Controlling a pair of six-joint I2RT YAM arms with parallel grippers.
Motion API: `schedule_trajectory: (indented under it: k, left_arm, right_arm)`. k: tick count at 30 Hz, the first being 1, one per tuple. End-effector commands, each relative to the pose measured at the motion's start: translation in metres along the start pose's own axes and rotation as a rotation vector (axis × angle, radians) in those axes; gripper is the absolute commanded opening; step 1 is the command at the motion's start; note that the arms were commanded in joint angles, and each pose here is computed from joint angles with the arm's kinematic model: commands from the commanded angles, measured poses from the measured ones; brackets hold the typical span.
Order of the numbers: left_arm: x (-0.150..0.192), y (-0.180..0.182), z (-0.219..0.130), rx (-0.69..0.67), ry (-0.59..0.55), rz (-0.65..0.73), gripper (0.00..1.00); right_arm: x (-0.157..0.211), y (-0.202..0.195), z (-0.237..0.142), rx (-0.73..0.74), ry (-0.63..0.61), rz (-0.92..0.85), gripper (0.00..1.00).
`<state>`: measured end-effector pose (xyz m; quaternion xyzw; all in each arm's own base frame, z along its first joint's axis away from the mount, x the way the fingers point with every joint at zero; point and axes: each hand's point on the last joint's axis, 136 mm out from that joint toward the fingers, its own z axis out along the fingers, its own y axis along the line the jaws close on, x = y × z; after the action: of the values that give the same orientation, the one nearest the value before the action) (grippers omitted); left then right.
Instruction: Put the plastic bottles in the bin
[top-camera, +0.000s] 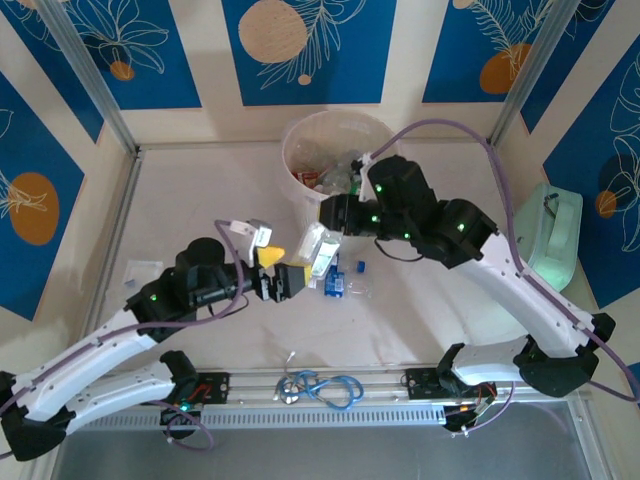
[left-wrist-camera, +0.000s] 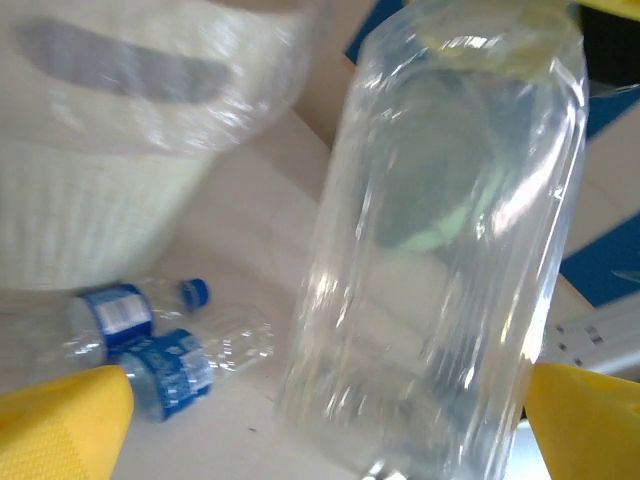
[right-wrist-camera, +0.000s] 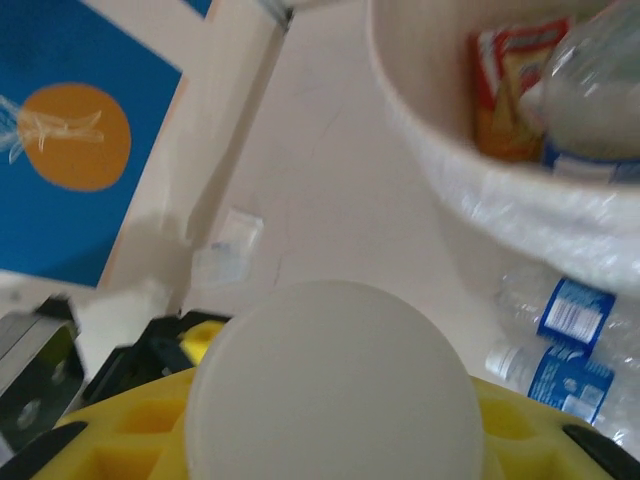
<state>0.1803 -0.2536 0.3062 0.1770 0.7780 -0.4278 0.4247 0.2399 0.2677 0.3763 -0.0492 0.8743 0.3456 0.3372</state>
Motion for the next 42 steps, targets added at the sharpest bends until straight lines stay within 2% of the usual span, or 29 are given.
schedule_trajectory:
  k: [1, 3, 5, 10, 16, 20, 24, 27, 31, 33, 38, 42]
  left_arm:
    - [-0.013, 0.042, -0.023, -0.261, -0.054, -0.036, 1.00]
    - [-0.009, 0.063, -0.032, -0.378, -0.045, -0.061, 1.00]
    - [-0.002, 0.075, -0.035, -0.433, -0.026, -0.086, 1.00]
    - [0.014, 0.085, -0.032, -0.439, 0.001, -0.169, 1.00]
    - [0.029, 0.090, -0.026, -0.433, 0.035, -0.214, 0.99]
    - [0.035, 0.095, -0.028, -0.448, 0.043, -0.221, 0.99]
    - [0.043, 0.101, -0.025, -0.454, 0.058, -0.239, 0.99]
    - [0.048, 0.104, -0.021, -0.456, 0.084, -0.256, 1.00]
    - [0.052, 0.103, -0.017, -0.456, 0.129, -0.259, 1.00]
    - [0.052, 0.103, -0.018, -0.458, 0.132, -0.260, 1.00]
    - [0.050, 0.102, -0.020, -0.451, 0.123, -0.276, 1.00]
    - [0.046, 0.100, -0.023, -0.448, 0.114, -0.287, 1.00]
  right_arm:
    - [-0.031, -0.013, -0.016, 0.041, -0.082, 0.017, 0.35]
    - [-0.048, -0.019, -0.019, 0.053, -0.122, 0.038, 0.35]
    - [-0.069, -0.027, -0.021, 0.075, -0.164, 0.049, 0.35]
    - [-0.115, -0.043, -0.020, 0.134, -0.240, 0.035, 0.35]
    - [-0.152, -0.070, -0.001, 0.264, -0.234, 0.002, 0.34]
    - [-0.157, -0.092, 0.010, 0.364, -0.184, -0.010, 0.33]
    - [-0.150, -0.107, 0.024, 0.378, -0.115, 0.010, 0.37]
    - [-0.142, -0.122, 0.030, 0.400, -0.061, 0.057, 0.50]
    - [-0.143, -0.121, 0.023, 0.391, -0.086, 0.064, 0.75]
    - [-0.147, -0.115, 0.017, 0.374, -0.104, 0.061, 0.80]
    - [-0.152, -0.102, 0.002, 0.364, -0.121, 0.042, 0.80]
    - [-0.148, -0.094, -0.003, 0.361, -0.121, 0.017, 0.69]
